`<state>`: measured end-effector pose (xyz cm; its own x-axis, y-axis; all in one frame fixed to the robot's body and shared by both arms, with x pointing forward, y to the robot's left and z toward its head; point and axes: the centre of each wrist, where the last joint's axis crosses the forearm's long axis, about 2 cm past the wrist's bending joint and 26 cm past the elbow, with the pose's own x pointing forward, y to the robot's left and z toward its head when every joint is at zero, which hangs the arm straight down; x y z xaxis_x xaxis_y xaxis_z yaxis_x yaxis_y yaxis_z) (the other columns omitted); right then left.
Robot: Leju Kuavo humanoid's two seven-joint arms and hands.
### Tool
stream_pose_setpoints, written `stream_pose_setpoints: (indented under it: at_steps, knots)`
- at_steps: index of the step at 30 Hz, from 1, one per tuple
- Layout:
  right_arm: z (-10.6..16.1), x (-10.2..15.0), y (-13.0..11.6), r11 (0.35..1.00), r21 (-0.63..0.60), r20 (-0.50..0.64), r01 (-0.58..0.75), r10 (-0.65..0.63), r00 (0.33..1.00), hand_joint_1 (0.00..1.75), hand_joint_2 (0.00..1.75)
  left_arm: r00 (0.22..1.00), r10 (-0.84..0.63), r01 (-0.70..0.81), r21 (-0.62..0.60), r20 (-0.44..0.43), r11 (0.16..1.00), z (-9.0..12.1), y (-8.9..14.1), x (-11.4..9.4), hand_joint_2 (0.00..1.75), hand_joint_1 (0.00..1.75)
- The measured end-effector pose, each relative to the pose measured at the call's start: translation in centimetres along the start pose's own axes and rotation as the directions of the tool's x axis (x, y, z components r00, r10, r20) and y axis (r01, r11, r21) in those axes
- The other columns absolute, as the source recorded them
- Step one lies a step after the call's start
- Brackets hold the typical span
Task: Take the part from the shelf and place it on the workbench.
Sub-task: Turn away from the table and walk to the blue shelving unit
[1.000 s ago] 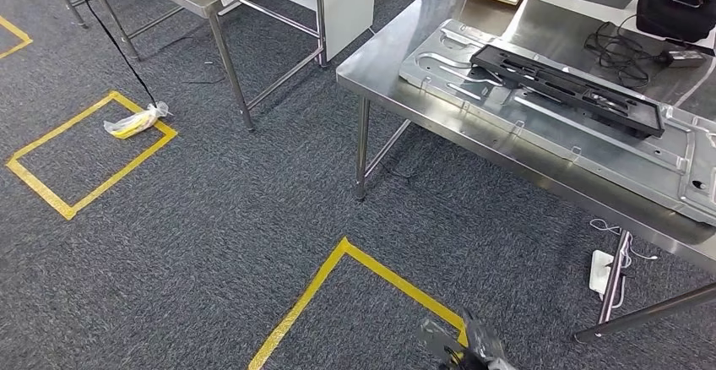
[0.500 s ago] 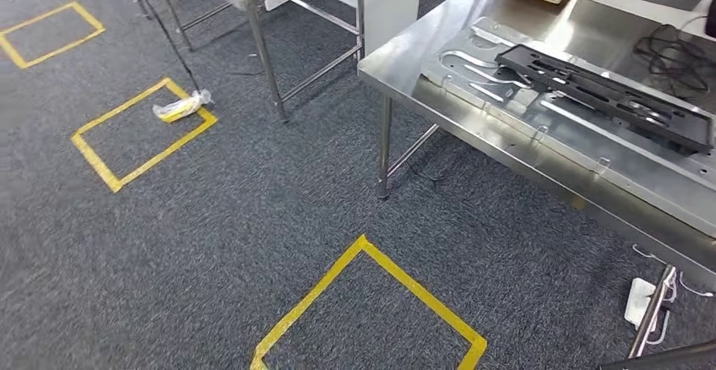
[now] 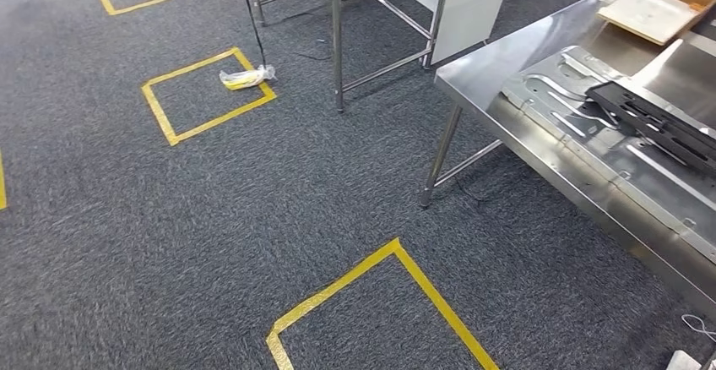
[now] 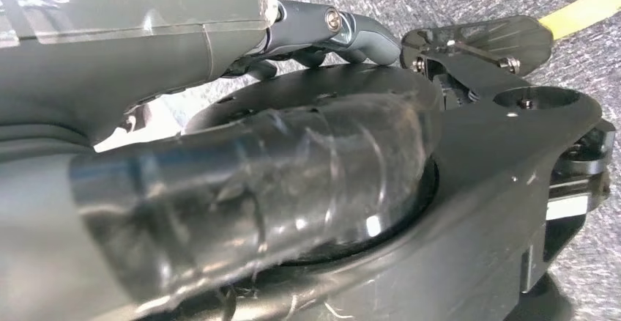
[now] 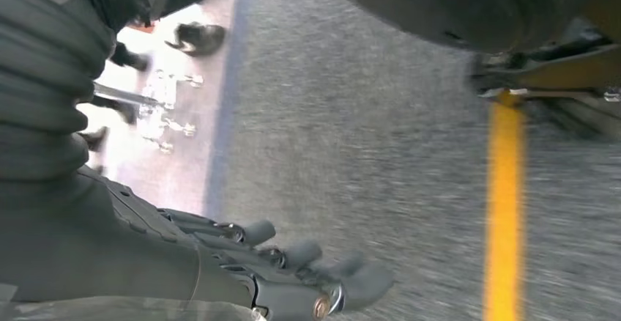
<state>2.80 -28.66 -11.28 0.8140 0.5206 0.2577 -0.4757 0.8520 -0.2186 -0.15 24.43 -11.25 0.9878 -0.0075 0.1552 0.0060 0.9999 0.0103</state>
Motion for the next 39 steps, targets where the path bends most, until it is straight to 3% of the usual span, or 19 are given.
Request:
stream_pose_setpoints:
  at_steps: [16, 27, 39]
  knots:
    - [0.1, 0.2, 0.7, 0.989, 0.109, -0.027, 0.104, -0.102, 0.994, 0.0, 1.75, 1.0, 0.006, -0.006, -0.003, 0.016, 1.0, -0.1, 0.1, 0.8, 0.0, 0.0]
    - [0.1, -0.1, 0.6, 0.984, 0.129, -0.034, 0.126, -0.122, 0.992, 0.0, 1.75, 1.0, -0.002, 0.002, 0.004, -0.001, 1.0, 0.0, 0.4, 0.0, 0.0, 0.0]
    - [0.3, -0.9, 0.7, 0.978, 0.114, -0.046, 0.175, -0.171, 0.984, 0.0, 1.75, 1.0, 0.01, -0.01, 0.006, 0.011, 1.0, -0.1, 0.0, 0.6, 0.0, 0.0]
